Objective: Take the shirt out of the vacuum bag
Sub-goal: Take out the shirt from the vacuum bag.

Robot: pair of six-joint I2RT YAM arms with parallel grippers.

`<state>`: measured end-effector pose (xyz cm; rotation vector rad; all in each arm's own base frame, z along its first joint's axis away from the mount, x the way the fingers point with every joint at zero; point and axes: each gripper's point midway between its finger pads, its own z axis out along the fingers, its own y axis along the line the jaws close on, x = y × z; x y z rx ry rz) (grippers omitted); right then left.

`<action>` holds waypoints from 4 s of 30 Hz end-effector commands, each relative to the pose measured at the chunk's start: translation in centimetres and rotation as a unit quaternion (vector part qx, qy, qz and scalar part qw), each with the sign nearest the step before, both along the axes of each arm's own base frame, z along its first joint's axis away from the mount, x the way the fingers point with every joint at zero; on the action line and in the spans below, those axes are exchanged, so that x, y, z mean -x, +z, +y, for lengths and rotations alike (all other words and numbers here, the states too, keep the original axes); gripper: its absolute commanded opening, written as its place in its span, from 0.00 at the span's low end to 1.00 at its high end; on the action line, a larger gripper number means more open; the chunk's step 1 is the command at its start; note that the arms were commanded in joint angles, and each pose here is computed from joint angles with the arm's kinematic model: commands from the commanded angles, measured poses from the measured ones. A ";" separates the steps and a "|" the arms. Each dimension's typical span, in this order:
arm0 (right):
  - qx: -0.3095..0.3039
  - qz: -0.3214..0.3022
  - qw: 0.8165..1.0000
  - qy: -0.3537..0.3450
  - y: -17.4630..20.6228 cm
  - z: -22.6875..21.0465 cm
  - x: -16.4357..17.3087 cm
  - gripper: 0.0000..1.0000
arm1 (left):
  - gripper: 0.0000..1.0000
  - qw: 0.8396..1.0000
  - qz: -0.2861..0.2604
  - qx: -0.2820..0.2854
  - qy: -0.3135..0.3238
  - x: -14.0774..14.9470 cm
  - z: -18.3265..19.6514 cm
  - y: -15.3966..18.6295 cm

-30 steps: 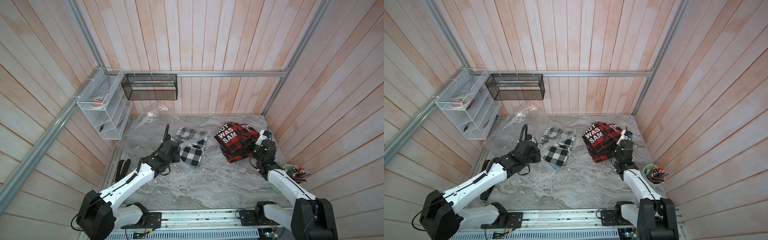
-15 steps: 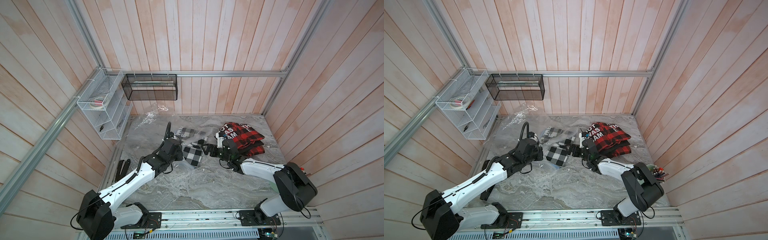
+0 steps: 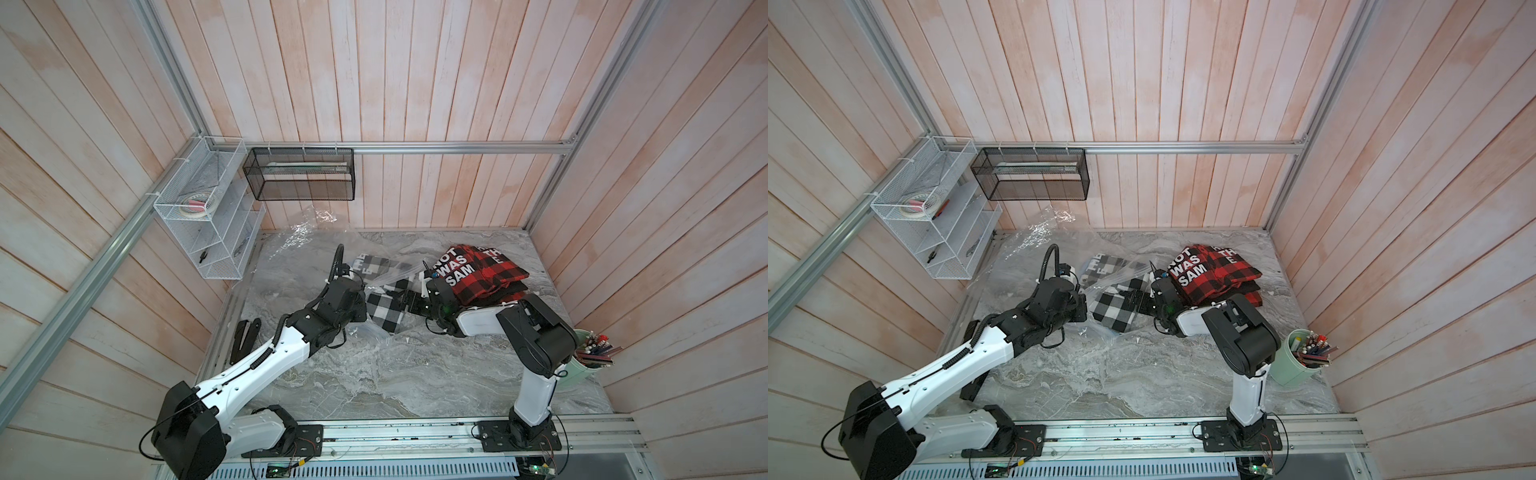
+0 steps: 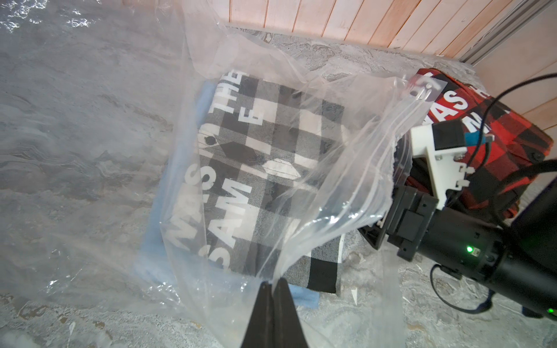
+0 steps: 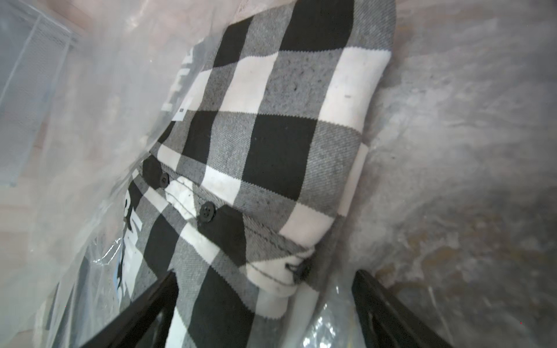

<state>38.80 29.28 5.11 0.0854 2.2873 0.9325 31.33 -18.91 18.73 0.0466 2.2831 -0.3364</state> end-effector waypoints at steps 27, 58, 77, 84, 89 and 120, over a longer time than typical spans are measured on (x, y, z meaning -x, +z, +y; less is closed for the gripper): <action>-0.061 -0.016 0.998 0.031 2.0 2.2 -1.0 0.27 | 0.00 1.000 -0.006 -0.012 0.006 -0.2 0.3 -0.9; -0.049 -0.023 0.998 0.026 3.1 2.2 -1.8 0.45 | 0.00 1.000 -0.002 -0.013 0.009 0.0 0.5 -1.5; -0.065 -0.052 0.995 0.052 7.0 3.5 -1.4 0.00 | 0.00 1.000 -0.002 -0.012 0.011 -0.1 0.6 -1.5; -0.081 -0.070 0.993 0.058 10.0 2.5 1.1 0.00 | 0.00 1.000 0.000 -0.017 0.024 -0.4 1.1 -1.5; -0.091 -0.085 0.990 0.067 12.3 2.2 2.8 0.00 | 0.00 0.999 0.005 -0.018 0.030 -0.6 1.4 -1.7; -0.125 -0.285 0.950 -0.005 36.0 -9.5 4.7 0.00 | 0.00 0.997 0.028 -0.029 0.064 -0.6 3.0 -3.0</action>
